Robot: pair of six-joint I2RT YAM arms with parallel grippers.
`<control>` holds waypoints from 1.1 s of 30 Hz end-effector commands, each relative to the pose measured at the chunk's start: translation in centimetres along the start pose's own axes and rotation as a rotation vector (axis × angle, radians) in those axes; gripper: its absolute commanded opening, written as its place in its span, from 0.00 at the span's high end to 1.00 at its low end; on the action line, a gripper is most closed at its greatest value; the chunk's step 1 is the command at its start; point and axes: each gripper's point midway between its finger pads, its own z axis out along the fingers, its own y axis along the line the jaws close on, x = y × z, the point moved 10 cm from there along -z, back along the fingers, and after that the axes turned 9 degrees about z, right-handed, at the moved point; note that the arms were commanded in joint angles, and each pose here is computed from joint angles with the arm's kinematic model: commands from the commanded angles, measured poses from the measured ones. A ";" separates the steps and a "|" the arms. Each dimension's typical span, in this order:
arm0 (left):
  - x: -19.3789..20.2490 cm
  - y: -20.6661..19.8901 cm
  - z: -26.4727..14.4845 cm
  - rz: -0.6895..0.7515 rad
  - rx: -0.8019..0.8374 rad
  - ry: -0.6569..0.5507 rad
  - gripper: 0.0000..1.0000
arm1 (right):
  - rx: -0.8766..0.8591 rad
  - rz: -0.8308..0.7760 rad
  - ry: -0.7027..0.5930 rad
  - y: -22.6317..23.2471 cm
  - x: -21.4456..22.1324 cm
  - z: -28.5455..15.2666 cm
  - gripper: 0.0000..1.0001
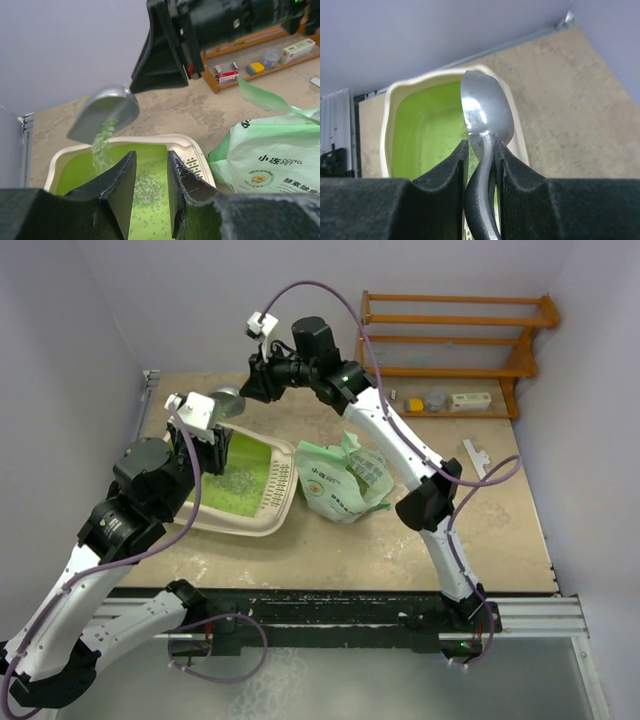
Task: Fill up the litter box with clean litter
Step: Pour the cat litter into the litter box.
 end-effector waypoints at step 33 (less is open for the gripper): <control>-0.1 -1.2 0.4 0.014 0.135 -0.054 0.59 | 0.333 -0.191 -0.126 4.3 -6.4 -13.6 1.00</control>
